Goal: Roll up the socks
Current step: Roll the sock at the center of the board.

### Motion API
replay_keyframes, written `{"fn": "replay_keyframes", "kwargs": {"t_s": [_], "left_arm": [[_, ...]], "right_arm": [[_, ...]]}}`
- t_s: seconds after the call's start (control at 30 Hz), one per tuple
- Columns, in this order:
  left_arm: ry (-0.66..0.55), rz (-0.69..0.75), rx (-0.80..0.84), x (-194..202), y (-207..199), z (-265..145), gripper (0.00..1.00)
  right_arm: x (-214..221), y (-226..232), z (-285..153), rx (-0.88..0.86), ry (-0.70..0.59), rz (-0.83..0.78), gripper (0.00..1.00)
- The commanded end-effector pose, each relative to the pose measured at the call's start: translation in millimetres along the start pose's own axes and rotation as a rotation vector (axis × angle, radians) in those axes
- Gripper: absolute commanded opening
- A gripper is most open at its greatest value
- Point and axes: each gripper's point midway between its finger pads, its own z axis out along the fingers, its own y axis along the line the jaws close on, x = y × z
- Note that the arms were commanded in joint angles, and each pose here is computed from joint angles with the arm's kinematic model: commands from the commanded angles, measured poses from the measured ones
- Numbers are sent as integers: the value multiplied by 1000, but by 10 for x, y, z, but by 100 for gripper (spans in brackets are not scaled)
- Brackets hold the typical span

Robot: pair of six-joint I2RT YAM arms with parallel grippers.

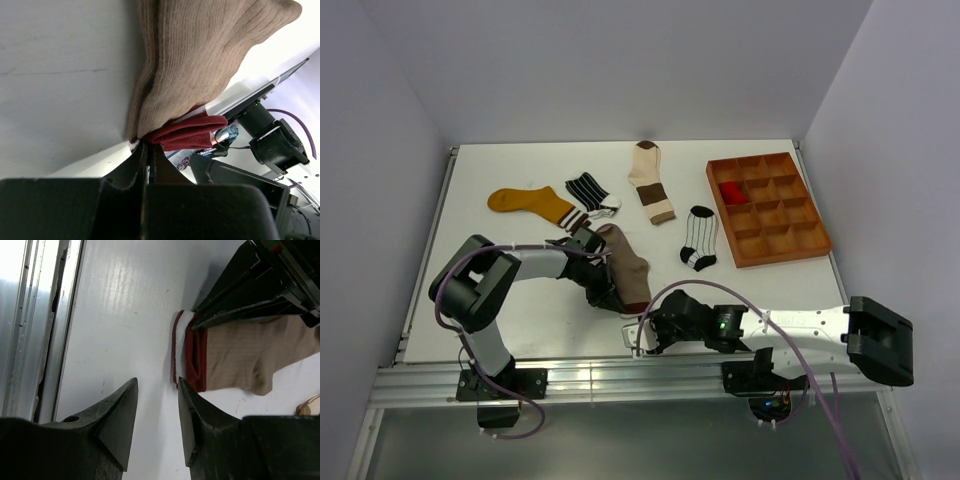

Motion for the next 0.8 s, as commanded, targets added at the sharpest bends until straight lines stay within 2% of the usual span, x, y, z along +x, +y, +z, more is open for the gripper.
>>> {"fn": "replay_keyframes", "kwargs": {"t_s": [0.0,0.37,0.77], "left_arm": [[-1,1,-31,-29,64,-5,0],[6,27,-29,-1,76,-22,0],[25,53,-33,36,108,-25,2]], "right_arm": [[-91,-120,58,57,-24,-42,45],[-15,-203,312,74,33,-90,43],[-72,-352,379,119,38,-122,42]]}}
